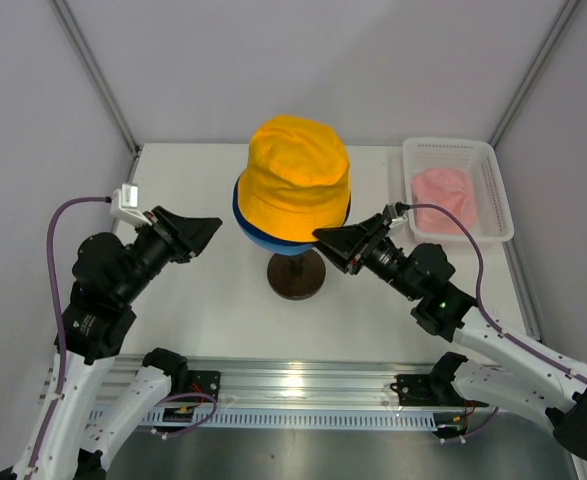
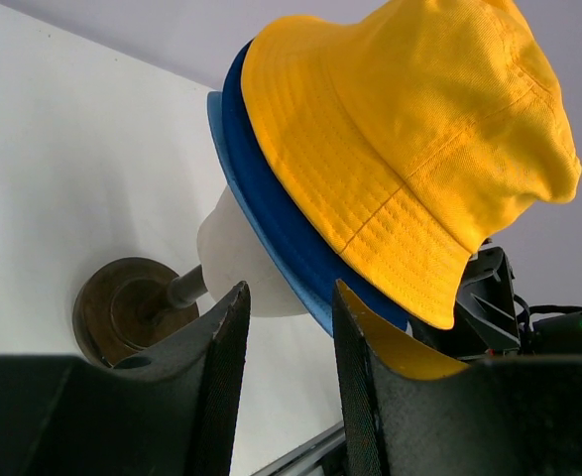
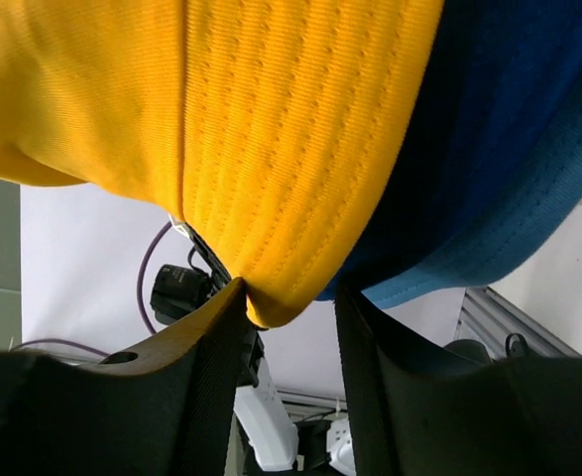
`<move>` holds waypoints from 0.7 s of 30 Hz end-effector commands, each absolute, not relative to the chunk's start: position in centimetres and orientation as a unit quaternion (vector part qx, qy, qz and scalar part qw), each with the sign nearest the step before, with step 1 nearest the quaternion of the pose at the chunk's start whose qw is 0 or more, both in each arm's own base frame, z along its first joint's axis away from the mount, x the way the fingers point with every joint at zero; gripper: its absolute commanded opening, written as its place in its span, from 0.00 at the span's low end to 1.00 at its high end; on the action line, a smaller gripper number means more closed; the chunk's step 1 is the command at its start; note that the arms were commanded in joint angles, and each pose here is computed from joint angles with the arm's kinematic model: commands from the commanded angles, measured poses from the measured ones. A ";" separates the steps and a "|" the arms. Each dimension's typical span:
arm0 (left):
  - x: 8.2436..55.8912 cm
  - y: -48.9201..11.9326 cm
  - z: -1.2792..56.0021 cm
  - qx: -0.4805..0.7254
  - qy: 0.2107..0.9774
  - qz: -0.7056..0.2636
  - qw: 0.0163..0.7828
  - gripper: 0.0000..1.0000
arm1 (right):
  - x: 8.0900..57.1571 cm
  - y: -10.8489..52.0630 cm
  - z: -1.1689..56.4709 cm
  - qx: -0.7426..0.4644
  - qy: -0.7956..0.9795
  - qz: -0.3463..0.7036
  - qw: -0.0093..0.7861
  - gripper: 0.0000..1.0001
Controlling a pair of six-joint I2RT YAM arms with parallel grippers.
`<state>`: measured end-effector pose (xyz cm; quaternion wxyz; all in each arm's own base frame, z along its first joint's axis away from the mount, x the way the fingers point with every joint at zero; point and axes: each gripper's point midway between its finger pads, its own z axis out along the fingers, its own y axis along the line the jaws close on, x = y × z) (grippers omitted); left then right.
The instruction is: Stack the hats
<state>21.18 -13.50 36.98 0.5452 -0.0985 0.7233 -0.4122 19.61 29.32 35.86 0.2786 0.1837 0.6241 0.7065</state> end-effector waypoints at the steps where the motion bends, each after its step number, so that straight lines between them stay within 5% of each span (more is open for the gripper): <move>1: 21.0 -13.4 37.9 -0.092 0.710 -0.419 0.558 0.42 | 19.8 28.3 40.7 0.187 0.564 0.739 0.318 0.43; 9: 21.0 -13.3 38.0 -0.094 0.709 -0.416 0.562 0.42 | 19.9 27.3 41.2 0.201 0.552 0.736 0.338 0.34; 16: 21.1 -13.3 38.2 -0.096 0.707 -0.417 0.562 0.42 | 19.9 27.7 39.8 0.198 0.577 0.719 0.334 0.00; 21: 21.3 -12.9 38.5 -0.101 0.704 -0.411 0.571 0.42 | 20.1 27.8 35.5 0.212 0.624 0.680 0.323 0.00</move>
